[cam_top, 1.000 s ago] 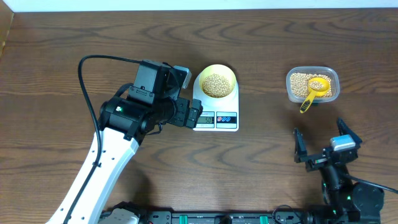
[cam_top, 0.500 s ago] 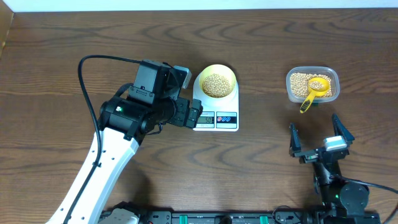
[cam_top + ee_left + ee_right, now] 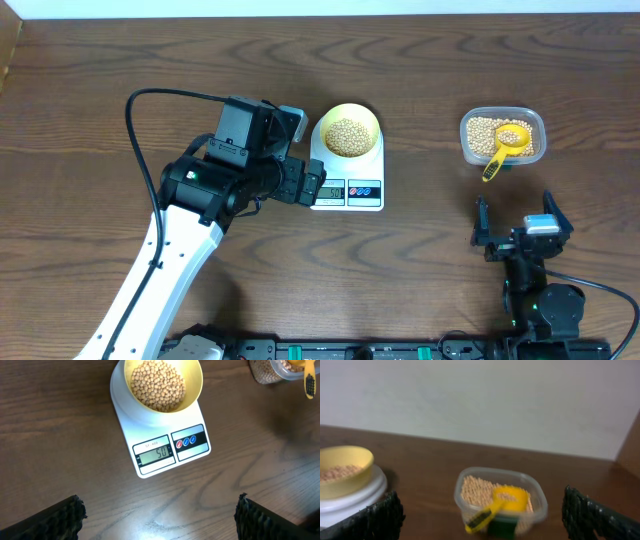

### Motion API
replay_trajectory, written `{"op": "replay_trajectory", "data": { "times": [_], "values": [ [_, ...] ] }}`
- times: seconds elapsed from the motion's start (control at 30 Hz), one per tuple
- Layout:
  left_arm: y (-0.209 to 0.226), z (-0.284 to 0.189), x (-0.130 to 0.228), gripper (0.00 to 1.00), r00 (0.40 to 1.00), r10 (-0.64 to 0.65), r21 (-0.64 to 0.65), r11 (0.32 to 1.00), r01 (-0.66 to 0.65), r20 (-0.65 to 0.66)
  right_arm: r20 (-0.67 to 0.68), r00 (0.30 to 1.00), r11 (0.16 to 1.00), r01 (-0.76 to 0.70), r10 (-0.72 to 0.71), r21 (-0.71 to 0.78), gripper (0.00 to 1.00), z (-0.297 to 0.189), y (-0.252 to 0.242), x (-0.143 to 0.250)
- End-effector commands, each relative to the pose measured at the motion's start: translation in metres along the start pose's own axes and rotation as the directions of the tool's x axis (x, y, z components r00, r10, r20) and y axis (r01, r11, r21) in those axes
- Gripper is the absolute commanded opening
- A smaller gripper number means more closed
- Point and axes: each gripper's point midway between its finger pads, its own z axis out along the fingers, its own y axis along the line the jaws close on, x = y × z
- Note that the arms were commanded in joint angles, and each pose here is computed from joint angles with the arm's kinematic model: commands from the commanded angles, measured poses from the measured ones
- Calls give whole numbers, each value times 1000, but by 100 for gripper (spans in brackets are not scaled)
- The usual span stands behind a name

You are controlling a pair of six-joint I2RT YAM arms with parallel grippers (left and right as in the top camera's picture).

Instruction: Scoop item into bowl and weigh 50g on scale

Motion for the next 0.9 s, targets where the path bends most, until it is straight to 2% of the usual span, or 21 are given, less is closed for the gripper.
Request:
{"op": "replay_trajectory", "data": {
  "times": [0.0,0.1,0.87],
  "values": [
    [-1,-9,-10,98,999,-6,-4,1000,7,35,-38,999,999,-9,11,46,99,-1,-7,10],
    [-1,-9,-10,98,999,-7,-4,1000,7,35,-83,997,1000,-8,10,28,99,-1,-4,21],
    [-1,-9,-10,98,999,-6,-4,1000,7,35,-80,997,1000,-8,10,30,99,-1,-4,20]
  ]
}}
